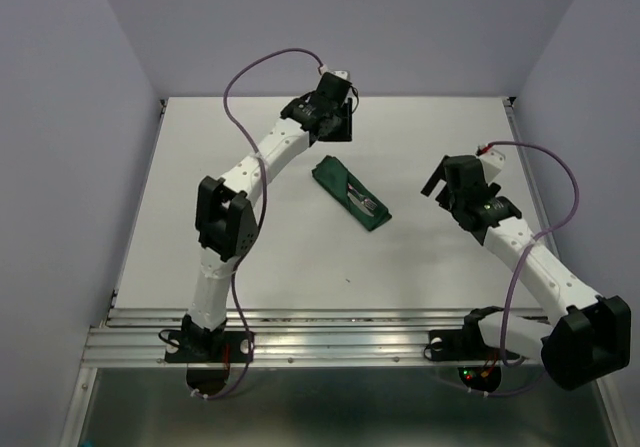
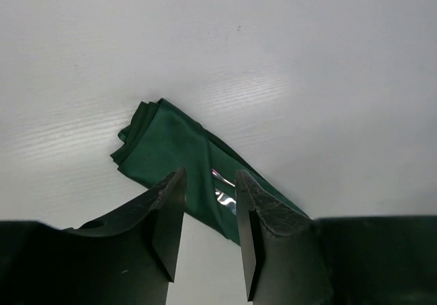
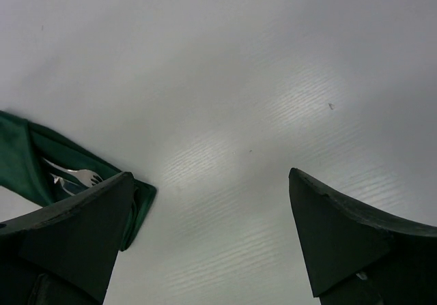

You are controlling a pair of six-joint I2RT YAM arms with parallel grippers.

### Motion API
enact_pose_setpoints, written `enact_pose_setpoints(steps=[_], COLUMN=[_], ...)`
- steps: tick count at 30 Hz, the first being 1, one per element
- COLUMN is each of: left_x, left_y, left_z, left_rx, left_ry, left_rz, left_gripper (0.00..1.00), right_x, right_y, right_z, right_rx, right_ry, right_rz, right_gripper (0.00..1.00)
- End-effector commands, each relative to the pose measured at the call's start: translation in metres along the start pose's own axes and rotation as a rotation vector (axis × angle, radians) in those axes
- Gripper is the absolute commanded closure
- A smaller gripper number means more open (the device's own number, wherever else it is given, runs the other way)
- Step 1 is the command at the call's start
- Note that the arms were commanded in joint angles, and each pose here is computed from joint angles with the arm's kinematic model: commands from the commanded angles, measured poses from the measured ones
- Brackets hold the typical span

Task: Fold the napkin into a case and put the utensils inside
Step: Reset both arms

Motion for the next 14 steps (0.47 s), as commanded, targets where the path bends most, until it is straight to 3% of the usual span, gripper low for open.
enact_pose_setpoints(steps=[1, 14], left_x=[0.08, 0.151], left_y=[0.025, -0.001], left_z=[0.005, 0.041], left_rx=[-0.024, 0.011], left_ry=[0.008, 0.103], left_rz=[-0.113, -0.173], left_gripper=[0.54, 0.53], right_x=[0.009, 0.012], right_y=[0.016, 0.014], right_z=[-0.012, -0.026], right_rx=[-0.051, -0.088], right_ry=[-0.052, -0.098], right_rz=[-0.091, -0.111], right_gripper=[0.0, 0.0])
Point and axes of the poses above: each gripper's point midway between its finger pads, its own x axis back along the fingers, its own z axis along the line the jaws close on, y = z × x, the point moved 2 cm from there along x, back along the fingers, and after that the axes turned 8 degrees about -x, right-handed, at the moved point
